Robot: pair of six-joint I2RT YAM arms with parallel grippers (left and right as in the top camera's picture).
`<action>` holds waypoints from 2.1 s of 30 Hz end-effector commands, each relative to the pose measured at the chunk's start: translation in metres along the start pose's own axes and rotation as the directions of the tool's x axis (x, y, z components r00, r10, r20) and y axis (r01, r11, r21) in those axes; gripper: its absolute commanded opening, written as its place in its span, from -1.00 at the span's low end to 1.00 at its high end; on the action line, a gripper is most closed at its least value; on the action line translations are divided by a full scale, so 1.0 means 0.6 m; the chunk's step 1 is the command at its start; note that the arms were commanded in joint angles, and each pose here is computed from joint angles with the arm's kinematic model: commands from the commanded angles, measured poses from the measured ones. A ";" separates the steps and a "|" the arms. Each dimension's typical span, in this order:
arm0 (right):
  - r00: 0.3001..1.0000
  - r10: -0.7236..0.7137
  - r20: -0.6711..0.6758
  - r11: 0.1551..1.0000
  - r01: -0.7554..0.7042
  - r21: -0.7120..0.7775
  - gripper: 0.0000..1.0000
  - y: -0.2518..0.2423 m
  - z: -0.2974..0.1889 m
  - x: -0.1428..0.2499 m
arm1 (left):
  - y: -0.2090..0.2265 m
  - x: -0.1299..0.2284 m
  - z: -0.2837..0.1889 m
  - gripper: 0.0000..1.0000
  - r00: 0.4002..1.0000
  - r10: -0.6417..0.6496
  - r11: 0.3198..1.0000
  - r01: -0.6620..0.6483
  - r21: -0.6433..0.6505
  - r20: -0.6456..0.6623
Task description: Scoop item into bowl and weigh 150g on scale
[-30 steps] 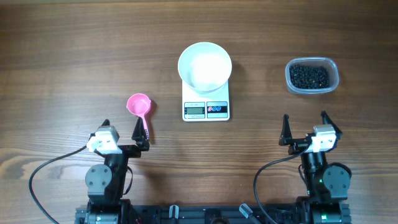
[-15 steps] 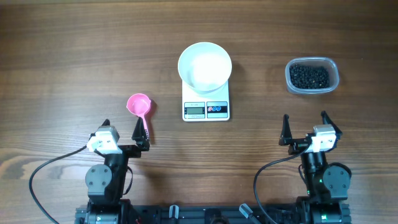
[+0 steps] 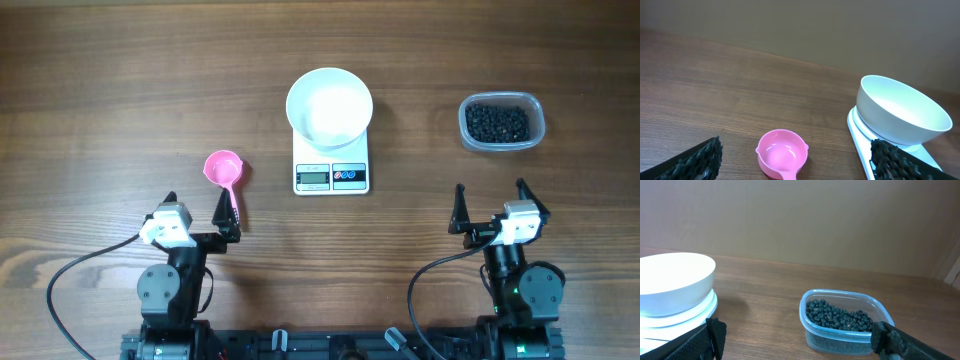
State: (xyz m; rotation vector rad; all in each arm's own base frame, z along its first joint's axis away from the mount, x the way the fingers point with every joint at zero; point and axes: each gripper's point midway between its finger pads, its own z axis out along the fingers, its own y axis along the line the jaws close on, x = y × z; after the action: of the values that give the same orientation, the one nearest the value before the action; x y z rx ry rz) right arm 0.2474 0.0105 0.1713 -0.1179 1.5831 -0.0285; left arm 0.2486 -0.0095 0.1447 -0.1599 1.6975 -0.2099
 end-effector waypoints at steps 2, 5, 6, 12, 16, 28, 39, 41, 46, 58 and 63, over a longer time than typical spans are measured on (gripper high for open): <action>1.000 0.015 -0.001 1.000 -0.015 -0.017 0.99 0.005 0.001 0.001 | -0.001 0.004 0.000 1.00 1.000 -0.007 1.000 0.007 0.006 -0.011; 1.000 0.015 0.000 1.000 -0.015 -0.017 0.99 0.005 0.001 0.000 | -0.001 0.005 0.000 1.00 1.000 -0.007 1.000 0.007 0.006 -0.012; 1.000 0.015 0.000 1.000 -0.015 -0.017 1.00 0.005 0.001 0.000 | -0.001 0.005 0.000 1.00 1.000 -0.007 1.000 0.007 0.006 -0.012; 1.000 0.015 -0.001 1.000 -0.015 -0.017 0.99 0.005 0.001 0.001 | -0.001 0.005 0.000 1.00 1.000 -0.007 1.000 0.007 0.006 -0.013; 1.000 0.015 -0.001 1.000 -0.015 -0.017 0.99 0.005 0.001 0.001 | -0.001 0.005 0.000 1.00 1.000 -0.007 1.000 0.007 0.005 -0.013; 1.000 0.015 0.000 1.000 -0.015 -0.017 1.00 0.005 0.001 0.000 | -0.017 -0.062 -0.015 1.00 0.995 -0.083 0.996 0.082 0.028 0.057; 1.000 0.015 0.000 1.000 -0.015 -0.017 0.99 0.005 0.001 0.000 | -0.003 -0.120 -0.066 1.00 0.993 -0.116 0.988 0.113 -0.106 -0.023; 1.000 0.015 -0.001 1.000 -0.015 -0.017 0.99 0.005 0.001 0.001 | -0.003 -0.133 -0.074 1.00 0.991 -0.117 0.986 0.109 -0.129 -0.059; 1.000 0.015 -0.001 1.000 -0.015 -0.017 0.99 0.005 0.001 0.001 | -0.013 -0.174 -0.073 1.00 0.980 -0.123 0.982 0.097 -0.162 -0.156; 1.000 0.015 -0.001 1.000 -0.015 -0.017 0.99 0.005 0.001 0.001 | -0.028 -0.135 0.007 1.00 0.766 -0.259 0.954 0.109 -0.278 -0.588; 1.000 0.015 -0.001 1.000 -0.015 -0.017 1.00 0.005 0.001 0.001 | -0.047 -0.053 0.038 1.00 0.593 -0.300 0.953 0.148 -0.265 -0.747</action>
State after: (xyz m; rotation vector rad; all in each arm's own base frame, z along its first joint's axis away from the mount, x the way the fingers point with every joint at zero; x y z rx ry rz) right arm 0.2476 0.0106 0.1710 -0.1182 1.5846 -0.0281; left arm 0.2702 -0.0113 0.1977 -0.4710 2.4910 -0.2142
